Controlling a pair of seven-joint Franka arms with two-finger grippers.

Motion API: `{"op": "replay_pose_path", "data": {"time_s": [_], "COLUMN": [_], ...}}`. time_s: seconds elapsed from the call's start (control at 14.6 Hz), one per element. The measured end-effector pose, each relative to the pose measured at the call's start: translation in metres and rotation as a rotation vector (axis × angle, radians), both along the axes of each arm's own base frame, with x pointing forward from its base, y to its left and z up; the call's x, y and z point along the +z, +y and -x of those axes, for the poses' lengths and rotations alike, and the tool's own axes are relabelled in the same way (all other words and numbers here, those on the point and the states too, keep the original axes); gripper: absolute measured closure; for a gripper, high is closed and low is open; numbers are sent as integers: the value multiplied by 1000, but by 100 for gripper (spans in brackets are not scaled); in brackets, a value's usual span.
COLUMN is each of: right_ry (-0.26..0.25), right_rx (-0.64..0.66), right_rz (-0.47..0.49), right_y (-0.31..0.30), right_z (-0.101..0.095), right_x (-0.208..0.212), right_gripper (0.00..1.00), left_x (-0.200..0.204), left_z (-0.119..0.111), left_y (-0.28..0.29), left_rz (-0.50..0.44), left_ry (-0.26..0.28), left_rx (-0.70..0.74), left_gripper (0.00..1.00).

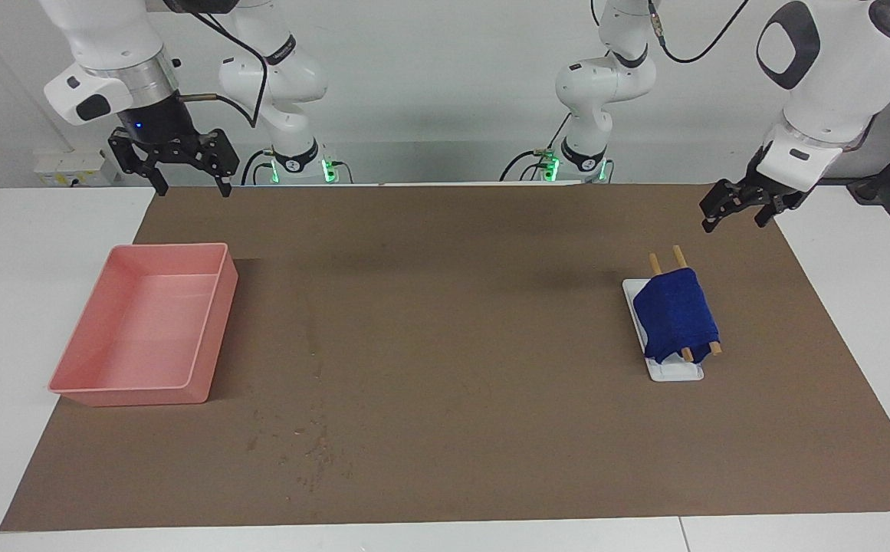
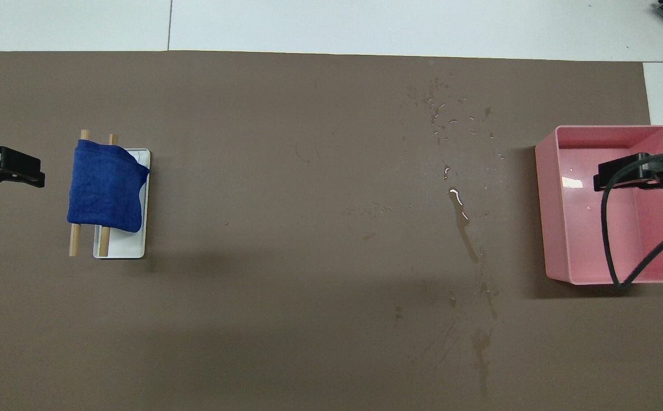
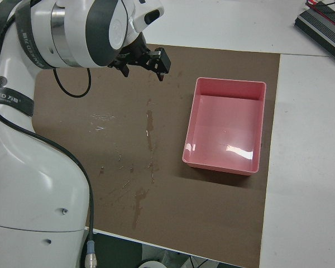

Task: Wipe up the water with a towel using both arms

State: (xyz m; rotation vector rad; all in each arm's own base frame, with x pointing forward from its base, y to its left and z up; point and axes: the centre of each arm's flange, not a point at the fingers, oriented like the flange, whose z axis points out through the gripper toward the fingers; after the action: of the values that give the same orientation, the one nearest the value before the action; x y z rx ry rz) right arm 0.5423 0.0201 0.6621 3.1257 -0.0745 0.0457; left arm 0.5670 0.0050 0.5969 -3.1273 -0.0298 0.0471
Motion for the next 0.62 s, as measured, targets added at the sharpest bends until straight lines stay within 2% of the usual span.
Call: {"op": "replay_pose_path", "data": {"time_s": [0.34, 0.62], "right_ry": [0, 0], "right_rx": [0, 0], "right_rz": [0, 0], "right_y": [0, 0], "right_z": [0, 0], "right_x": [0, 0], "right_gripper": [0, 0], "left_x": [1, -5], "left_z": [-1, -12], "left_y": [0, 3], "left_rz": [0, -1], "left_ry": [-10, -98], "left_rx": [-4, 0], "left_gripper": [0, 0]}}
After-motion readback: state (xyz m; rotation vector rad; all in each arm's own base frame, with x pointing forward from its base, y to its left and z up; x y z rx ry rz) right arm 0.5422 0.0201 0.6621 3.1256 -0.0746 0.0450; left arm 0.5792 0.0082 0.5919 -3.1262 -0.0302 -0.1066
